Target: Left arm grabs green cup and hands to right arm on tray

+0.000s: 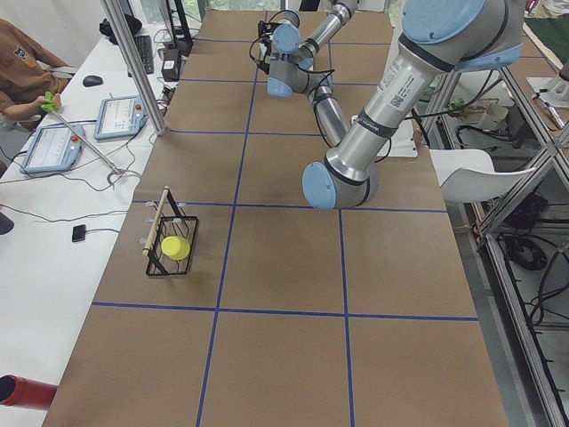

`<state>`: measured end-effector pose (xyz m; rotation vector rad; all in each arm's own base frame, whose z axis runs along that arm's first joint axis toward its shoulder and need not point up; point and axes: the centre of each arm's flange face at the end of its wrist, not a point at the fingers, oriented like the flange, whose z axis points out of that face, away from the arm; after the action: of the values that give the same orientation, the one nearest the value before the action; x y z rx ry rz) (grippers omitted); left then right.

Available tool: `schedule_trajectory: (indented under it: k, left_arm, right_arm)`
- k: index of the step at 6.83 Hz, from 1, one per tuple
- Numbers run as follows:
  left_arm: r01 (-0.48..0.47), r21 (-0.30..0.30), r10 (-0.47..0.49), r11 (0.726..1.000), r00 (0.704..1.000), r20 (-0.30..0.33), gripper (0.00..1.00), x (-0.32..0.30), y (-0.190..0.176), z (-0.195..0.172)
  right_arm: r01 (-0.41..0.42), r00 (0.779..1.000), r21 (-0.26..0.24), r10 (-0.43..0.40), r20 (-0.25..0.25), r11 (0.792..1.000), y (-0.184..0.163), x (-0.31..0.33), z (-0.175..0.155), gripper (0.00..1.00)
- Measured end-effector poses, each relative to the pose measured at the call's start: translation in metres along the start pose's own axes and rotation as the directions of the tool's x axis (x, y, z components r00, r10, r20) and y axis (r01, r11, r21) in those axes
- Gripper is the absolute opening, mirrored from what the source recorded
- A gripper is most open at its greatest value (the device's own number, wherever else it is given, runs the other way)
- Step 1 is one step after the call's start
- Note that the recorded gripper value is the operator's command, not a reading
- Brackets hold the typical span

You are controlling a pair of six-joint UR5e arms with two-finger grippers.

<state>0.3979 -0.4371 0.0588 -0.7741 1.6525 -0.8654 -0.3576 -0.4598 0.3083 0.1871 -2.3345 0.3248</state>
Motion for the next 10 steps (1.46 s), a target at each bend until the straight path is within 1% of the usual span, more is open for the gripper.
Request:
schedule_trajectory:
  k: [1,2,3,4,5,6,7,8,9,10]
  left_arm:
    - [-0.011,0.001,0.011,1.0,1.0,-0.001,1.0,0.0,0.0,0.0]
    - [-0.055,0.003,0.055,0.998,0.998,-0.004,1.0,0.002,-0.001,-0.001]
    - [-0.134,0.013,0.134,0.991,0.991,-0.009,1.0,0.004,-0.003,-0.003]
    - [-0.225,0.036,0.226,0.974,0.974,-0.013,1.0,0.009,-0.007,-0.006]
    - [-0.309,0.067,0.31,0.949,0.951,-0.01,1.0,0.014,-0.014,-0.009]
    - [-0.396,0.105,0.399,0.912,0.917,-0.004,1.0,0.019,-0.026,-0.016]
    - [-0.481,0.15,0.486,0.864,0.874,0.002,1.0,0.025,-0.041,-0.029]
    - [-0.559,0.193,0.567,0.806,0.823,0.015,1.0,0.027,-0.058,-0.049]
    - [-0.622,0.236,0.634,0.747,0.773,0.032,1.0,0.03,-0.075,-0.074]
    - [-0.696,0.285,0.708,0.659,0.702,0.077,1.0,0.035,-0.097,-0.102]
  right_arm:
    - [0.015,1.0,0.038,-0.014,-0.022,0.999,-0.019,0.001,-0.012,0.0]
    - [0.037,0.998,0.083,-0.032,-0.06,0.996,-0.042,-0.002,-0.022,0.0]
    - [0.074,0.99,0.121,-0.058,-0.127,0.99,-0.063,-0.006,-0.027,0.0]
    - [0.132,0.971,0.139,-0.1,-0.219,0.981,-0.082,-0.01,-0.028,0.0]
    - [0.199,0.933,0.128,-0.148,-0.328,0.972,-0.103,-0.019,-0.03,0.0]
    - [0.261,0.873,0.087,-0.196,-0.446,0.962,-0.127,-0.033,-0.038,0.0]
    - [0.3,0.801,0.033,-0.233,-0.552,0.953,-0.149,-0.047,-0.049,0.0]
    - [0.319,0.728,-0.01,-0.251,-0.638,0.948,-0.168,-0.059,-0.063,0.0]
    - [0.322,0.668,-0.028,-0.248,-0.702,0.946,-0.18,-0.067,-0.077,0.0]
    - [0.319,0.612,-0.04,-0.237,-0.754,0.947,-0.185,-0.069,-0.09,0.0]
